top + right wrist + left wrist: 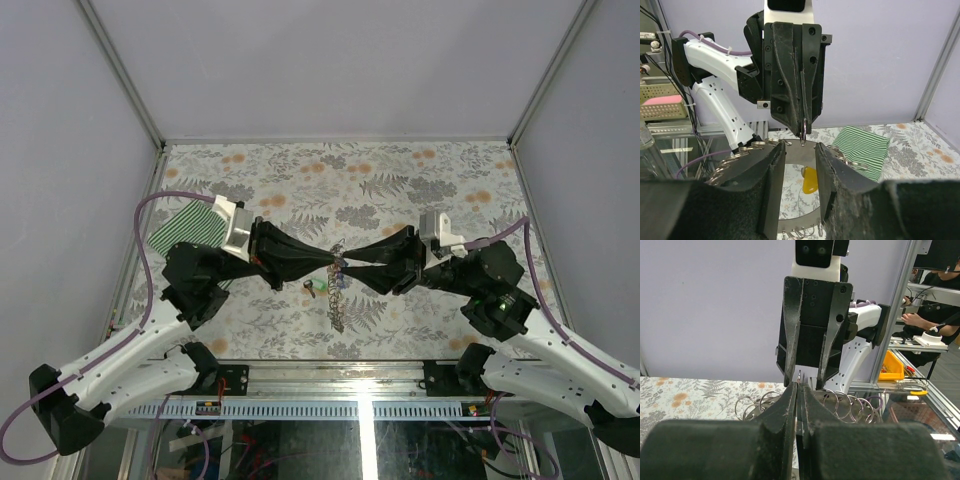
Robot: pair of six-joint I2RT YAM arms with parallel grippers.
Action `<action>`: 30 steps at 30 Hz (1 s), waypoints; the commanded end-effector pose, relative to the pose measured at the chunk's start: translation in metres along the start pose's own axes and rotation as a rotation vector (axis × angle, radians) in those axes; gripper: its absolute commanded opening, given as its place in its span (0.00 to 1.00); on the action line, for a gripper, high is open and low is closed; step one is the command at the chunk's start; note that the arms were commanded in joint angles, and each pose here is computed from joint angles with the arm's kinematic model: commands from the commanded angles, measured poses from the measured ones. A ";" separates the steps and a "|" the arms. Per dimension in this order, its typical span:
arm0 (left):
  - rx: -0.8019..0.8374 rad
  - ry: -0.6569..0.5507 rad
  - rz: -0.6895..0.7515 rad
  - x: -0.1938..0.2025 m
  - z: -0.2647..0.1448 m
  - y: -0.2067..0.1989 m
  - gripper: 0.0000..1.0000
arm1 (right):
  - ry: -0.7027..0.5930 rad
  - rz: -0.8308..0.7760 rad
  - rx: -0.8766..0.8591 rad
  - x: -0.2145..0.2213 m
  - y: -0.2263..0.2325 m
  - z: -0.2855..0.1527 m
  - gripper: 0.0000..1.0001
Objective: Put the keys on the keyring
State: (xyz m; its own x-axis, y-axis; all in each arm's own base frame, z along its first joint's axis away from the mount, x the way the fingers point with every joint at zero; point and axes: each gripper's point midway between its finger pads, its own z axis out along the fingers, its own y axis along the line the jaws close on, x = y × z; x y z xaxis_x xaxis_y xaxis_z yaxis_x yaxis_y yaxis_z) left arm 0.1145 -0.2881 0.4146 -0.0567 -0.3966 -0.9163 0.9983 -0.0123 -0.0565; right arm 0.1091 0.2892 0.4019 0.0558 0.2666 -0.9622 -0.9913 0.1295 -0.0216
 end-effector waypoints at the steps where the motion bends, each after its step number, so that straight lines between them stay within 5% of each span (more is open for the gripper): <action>1: 0.026 -0.097 0.068 -0.027 0.001 -0.010 0.00 | -0.093 -0.029 -0.010 -0.025 0.002 0.003 0.36; 17: 0.048 -0.097 0.061 -0.028 0.004 -0.011 0.00 | -0.085 -0.018 -0.016 -0.021 0.000 0.008 0.29; 30: 0.060 -0.107 0.061 -0.030 0.005 -0.013 0.00 | -0.085 -0.017 -0.022 -0.021 -0.001 0.013 0.14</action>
State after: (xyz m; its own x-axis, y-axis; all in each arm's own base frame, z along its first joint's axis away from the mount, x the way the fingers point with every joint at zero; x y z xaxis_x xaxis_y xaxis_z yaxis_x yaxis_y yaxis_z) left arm 0.1131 -0.2889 0.4190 -0.0687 -0.4139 -0.9077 0.9976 -0.0310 -0.0614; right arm 0.1139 0.2977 0.4040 0.0394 0.2857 -0.9575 -0.9929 0.1192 -0.0053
